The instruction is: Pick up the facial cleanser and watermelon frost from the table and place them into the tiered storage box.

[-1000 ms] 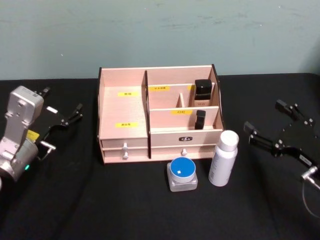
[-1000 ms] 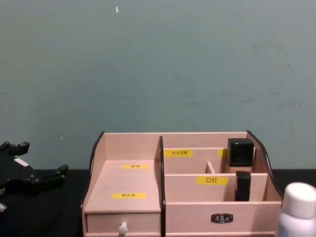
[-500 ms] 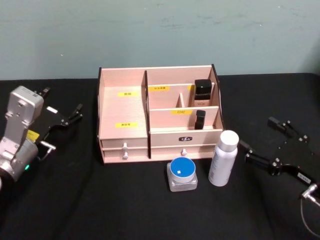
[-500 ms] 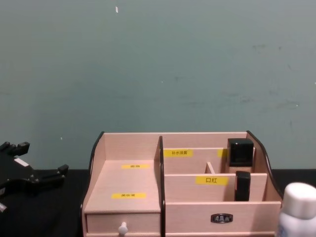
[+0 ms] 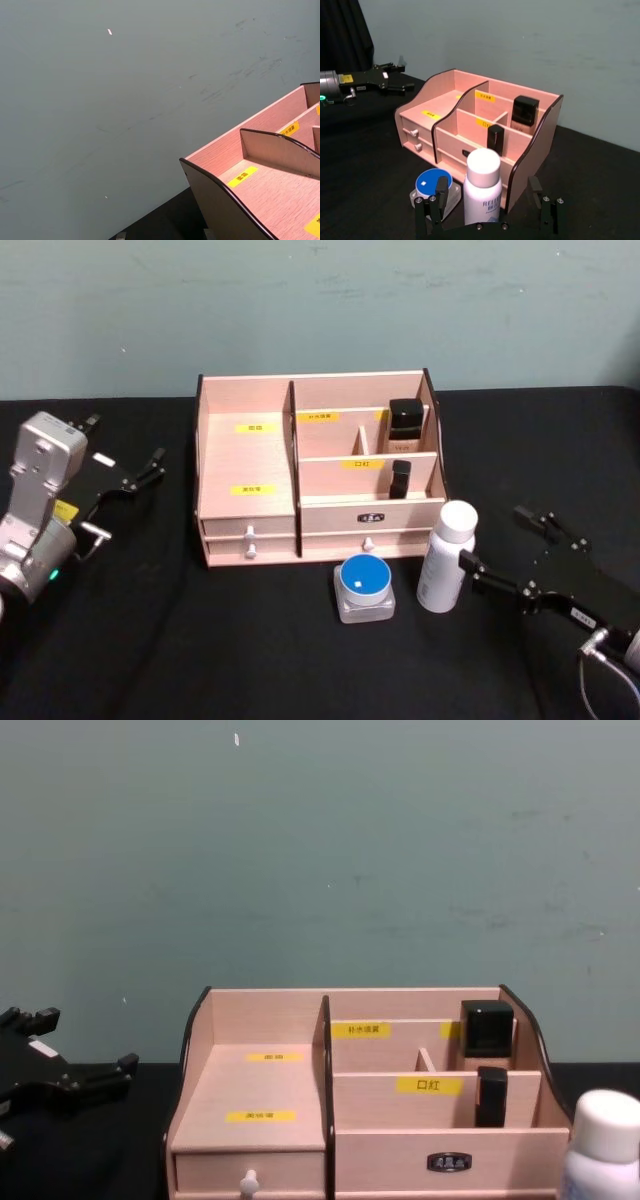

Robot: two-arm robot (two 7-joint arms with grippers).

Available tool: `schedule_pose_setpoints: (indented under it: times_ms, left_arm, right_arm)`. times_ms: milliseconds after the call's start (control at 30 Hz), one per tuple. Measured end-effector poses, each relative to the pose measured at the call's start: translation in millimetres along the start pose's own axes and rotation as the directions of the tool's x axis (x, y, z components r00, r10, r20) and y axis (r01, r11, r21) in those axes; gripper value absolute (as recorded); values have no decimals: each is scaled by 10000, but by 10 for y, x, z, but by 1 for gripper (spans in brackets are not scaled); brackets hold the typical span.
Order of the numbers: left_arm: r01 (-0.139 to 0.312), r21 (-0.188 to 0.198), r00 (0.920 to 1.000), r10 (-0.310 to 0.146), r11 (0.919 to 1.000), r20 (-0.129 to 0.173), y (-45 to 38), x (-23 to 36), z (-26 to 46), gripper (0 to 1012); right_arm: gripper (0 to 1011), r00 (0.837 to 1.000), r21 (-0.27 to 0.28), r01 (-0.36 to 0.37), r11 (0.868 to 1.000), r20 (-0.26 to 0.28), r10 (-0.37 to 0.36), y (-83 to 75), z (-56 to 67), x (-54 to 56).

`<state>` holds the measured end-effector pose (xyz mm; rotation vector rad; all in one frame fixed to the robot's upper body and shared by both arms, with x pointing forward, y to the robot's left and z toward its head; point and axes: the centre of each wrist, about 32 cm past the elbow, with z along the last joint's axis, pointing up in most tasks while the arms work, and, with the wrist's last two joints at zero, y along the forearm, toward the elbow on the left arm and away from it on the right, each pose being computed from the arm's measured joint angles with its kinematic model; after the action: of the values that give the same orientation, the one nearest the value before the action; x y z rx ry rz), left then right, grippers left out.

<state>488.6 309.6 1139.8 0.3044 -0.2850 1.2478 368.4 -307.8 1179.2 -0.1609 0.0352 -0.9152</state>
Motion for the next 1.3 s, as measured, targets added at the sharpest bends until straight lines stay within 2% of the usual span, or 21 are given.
schedule_pose_setpoints:
  times_ms: [467, 1300]
  left_arm:
    - [-1, 1, 10000, 1, 10000, 0, 0, 0, 0, 1001]
    - [-1, 0, 10000, 1, 10000, 1, 0, 0, 0, 1001]
  right_arm:
    - [1002, 9997, -358, -84, 9993, -243, 75, 108, -184, -16]
    - [1002, 10000, -560, 24, 9984, -25, -26, 365, -271, 21]
